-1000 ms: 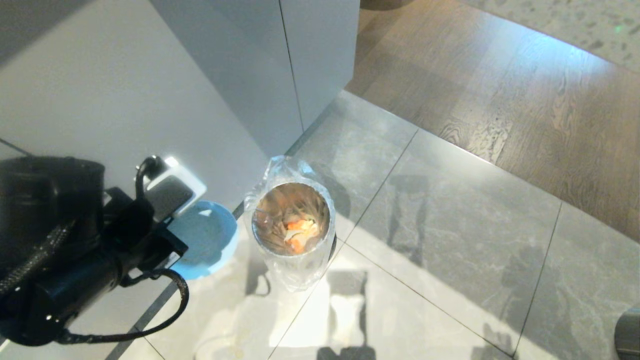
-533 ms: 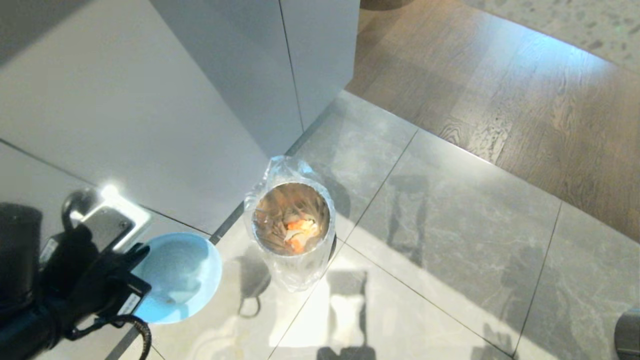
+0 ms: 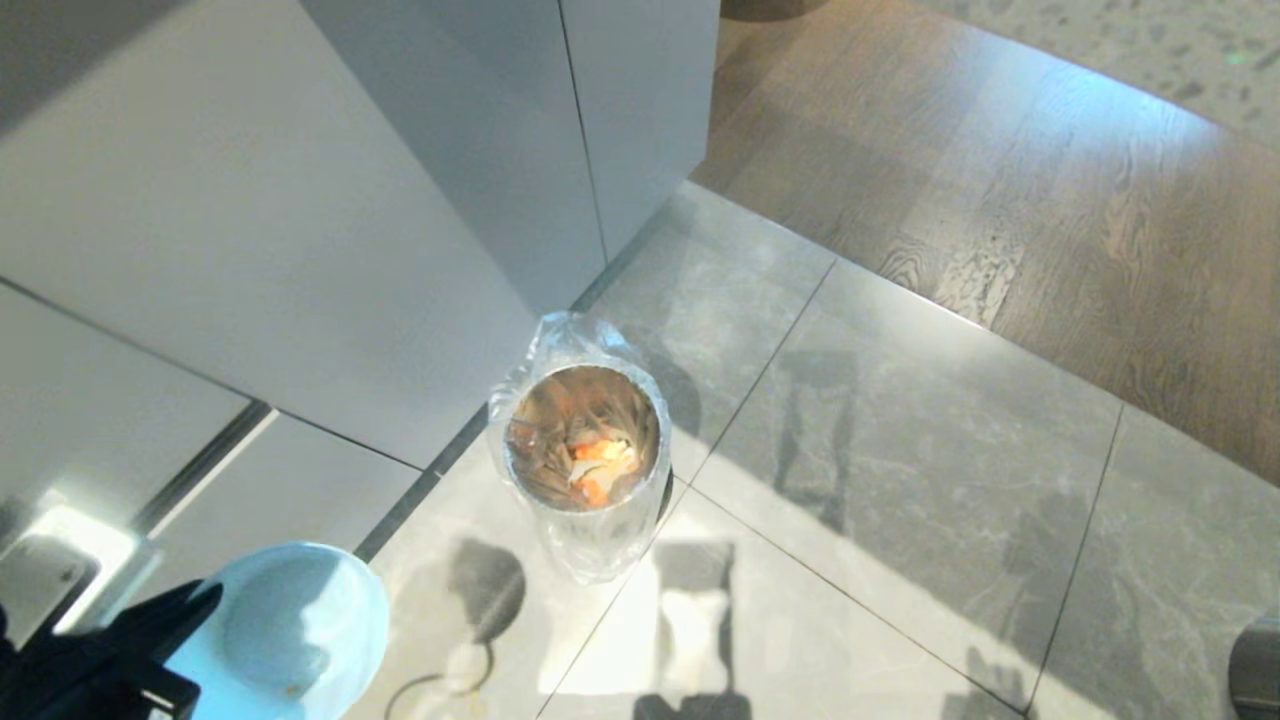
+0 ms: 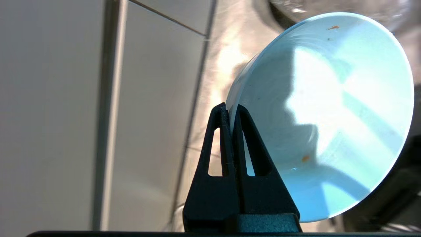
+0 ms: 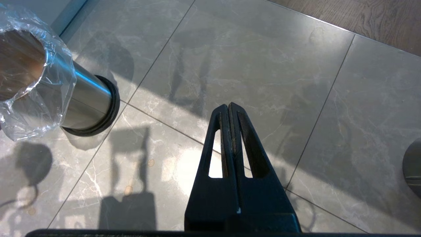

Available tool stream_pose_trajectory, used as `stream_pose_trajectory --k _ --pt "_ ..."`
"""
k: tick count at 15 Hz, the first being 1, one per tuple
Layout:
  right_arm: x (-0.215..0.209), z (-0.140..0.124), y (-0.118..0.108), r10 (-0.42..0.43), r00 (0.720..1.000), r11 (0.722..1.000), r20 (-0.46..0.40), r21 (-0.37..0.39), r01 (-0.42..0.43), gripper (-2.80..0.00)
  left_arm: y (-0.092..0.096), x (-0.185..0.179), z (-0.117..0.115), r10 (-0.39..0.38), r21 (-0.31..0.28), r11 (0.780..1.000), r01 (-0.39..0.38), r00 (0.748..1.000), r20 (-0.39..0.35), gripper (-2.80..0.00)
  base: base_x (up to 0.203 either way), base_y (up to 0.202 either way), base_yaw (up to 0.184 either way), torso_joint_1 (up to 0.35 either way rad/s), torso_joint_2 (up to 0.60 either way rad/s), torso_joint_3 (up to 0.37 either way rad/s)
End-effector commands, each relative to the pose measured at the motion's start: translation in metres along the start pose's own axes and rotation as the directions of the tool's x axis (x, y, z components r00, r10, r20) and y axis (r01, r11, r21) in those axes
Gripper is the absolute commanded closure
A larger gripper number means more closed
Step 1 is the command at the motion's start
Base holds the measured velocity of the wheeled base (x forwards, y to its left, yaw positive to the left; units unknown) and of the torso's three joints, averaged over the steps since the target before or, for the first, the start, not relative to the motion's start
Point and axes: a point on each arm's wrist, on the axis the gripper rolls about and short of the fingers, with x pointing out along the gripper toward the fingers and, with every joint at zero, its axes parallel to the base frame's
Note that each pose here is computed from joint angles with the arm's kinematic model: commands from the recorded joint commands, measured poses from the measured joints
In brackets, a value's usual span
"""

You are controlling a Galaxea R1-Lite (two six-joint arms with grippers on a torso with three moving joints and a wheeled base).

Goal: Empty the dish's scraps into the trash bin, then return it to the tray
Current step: Put the bowl back to the table

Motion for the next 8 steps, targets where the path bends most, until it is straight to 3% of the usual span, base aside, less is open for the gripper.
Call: stream_pose_trajectory --k 1,5,8 --pt "0.000 0.000 0.000 0.000 1.000 1.000 0.002 0.001 0.000 0.00 0.002 -0.012 -0.015 -0.039 -0.066 0.997 0.042 0.998 0.052 0.00 0.000 0.000 0.000 0.000 0.00 0.000" --pt "0.000 0.000 0.000 0.000 1.000 1.000 0.001 0.001 0.000 0.00 -0.002 -0.021 -0.038 -0.065 -0.213 0.974 0.080 0.995 0.077 0.00 0.000 0.000 0.000 0.000 0.00 0.000" --pt "0.000 0.000 0.000 0.000 1.000 1.000 0.001 0.001 0.000 0.00 -0.006 -0.027 -0.066 0.005 -0.279 0.960 0.009 0.999 0.049 0.00 0.000 0.000 0.000 0.000 0.00 0.000"
